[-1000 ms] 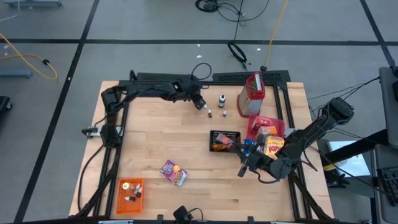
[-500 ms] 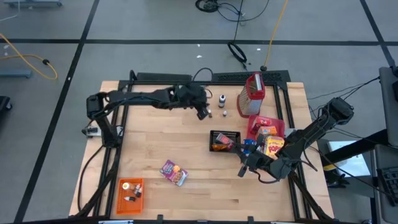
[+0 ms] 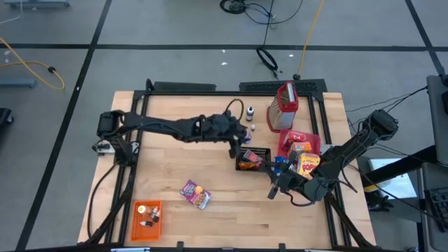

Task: Pick & Place Kitchen Items
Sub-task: Put the purple seasoning bottle into the black bin

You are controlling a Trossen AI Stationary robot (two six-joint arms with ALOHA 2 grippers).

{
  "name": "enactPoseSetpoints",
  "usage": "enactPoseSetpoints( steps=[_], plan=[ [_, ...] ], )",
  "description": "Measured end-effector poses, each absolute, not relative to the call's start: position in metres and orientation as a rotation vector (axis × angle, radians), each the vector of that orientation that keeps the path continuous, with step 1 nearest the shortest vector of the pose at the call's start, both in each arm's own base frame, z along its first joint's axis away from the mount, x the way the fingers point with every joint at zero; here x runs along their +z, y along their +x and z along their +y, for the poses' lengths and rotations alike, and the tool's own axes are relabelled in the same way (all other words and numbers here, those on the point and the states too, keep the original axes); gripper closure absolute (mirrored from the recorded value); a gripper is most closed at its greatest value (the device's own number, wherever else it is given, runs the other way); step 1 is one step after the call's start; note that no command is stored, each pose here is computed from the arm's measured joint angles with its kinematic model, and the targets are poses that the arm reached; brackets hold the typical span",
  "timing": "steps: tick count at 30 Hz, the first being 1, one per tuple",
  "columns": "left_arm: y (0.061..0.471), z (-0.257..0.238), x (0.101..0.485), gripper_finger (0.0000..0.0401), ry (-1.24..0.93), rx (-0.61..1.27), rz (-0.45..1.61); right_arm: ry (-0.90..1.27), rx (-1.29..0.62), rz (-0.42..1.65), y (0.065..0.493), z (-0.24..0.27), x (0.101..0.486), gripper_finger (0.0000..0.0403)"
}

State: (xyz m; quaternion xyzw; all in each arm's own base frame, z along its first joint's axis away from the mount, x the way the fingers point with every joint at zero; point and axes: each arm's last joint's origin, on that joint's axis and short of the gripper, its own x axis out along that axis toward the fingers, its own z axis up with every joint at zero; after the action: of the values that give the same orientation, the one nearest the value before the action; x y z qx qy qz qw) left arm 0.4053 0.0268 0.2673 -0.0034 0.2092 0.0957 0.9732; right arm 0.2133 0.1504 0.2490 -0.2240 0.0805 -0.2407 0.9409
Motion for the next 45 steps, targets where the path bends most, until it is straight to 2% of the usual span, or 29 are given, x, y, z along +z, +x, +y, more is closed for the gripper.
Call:
enactPoseSetpoints(
  steps=[8,15,22,26,30,37,45],
  plan=[
    [0.416,0.019,0.261,0.0203,0.005,0.156,0.356,-0.446,-0.492,0.156,0.213,0.150,0.250,0.0348],
    [0.431,0.019,0.245,0.0186,-0.002,0.140,0.308,-0.451,-0.493,0.159,0.213,0.150,0.250,0.0348],
    [0.445,0.019,0.220,0.0203,-0.021,0.114,0.288,-0.450,-0.503,0.161,0.215,0.148,0.250,0.0348],
    [0.452,0.019,0.209,0.0193,-0.032,0.107,0.276,-0.448,-0.506,0.162,0.216,0.147,0.250,0.0348],
    [0.460,0.019,0.195,0.0187,-0.043,0.106,0.299,-0.448,-0.503,0.163,0.216,0.146,0.250,0.0348],
    [0.473,0.019,0.181,0.0201,-0.050,0.086,0.299,-0.449,-0.488,0.163,0.217,0.146,0.249,0.0348],
    [0.477,0.018,0.169,0.0186,-0.060,0.066,0.354,-0.454,-0.489,0.168,0.217,0.145,0.248,0.0348]
  ],
)
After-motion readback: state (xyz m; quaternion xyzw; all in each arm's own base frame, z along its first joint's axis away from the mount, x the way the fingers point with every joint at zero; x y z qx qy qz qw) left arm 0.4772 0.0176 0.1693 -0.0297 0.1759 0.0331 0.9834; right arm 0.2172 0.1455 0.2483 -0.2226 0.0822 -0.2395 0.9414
